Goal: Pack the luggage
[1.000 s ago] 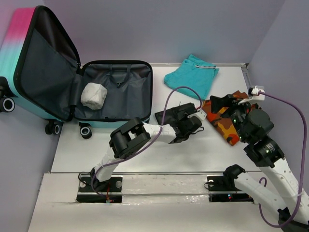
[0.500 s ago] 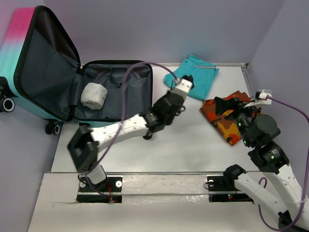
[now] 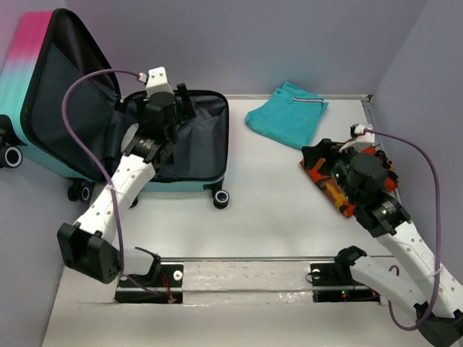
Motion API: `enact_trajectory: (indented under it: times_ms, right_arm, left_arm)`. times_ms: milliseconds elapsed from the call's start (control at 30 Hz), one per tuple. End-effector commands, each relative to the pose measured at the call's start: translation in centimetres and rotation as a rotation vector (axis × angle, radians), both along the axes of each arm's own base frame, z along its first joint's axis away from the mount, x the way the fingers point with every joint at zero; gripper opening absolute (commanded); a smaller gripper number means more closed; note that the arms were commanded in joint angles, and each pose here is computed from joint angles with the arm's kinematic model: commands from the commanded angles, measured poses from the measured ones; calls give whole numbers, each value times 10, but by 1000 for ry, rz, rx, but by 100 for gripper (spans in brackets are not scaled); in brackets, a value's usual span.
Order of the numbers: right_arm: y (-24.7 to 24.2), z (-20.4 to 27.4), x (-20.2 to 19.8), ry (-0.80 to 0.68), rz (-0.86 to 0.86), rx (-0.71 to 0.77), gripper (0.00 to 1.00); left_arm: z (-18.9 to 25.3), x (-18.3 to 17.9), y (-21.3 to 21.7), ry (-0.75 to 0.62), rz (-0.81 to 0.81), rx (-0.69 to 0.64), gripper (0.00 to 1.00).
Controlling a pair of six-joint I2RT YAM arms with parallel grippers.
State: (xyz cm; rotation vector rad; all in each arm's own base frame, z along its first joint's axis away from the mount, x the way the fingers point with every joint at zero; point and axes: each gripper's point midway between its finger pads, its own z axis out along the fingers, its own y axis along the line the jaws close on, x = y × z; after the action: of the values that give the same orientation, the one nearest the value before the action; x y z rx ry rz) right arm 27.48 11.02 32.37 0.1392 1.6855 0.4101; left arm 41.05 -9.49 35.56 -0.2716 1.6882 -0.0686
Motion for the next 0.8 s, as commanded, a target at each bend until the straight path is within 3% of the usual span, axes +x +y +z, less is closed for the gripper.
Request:
enact_trajectory:
  times_ms: [0,200,367,400,567,767]
  right_arm:
    - [15,-8,14,12,31,8,82]
    - [20,-35,50,88,-21,-30,77]
    - [-3,-53,101,166,-51,15,75]
    - [-28,-48,117,165,-111,30,75]
    - [-60,-98,182,318,-128,116,81]
    - [-75,-128,248,397,-96,183,88]
  left_arm:
    - [-30,-1,-9,107,-59,35,98]
    - [-19,-14,-42,76,-232,-44,96]
    - [-21,-48,-96,75,-407,-101,92]
    - [-18,-56,-105,65,-434,-122,91]
    - [-29,-93,-175,47,-631,-246,89]
    - [-58,-108,-208,76,-712,-247,89]
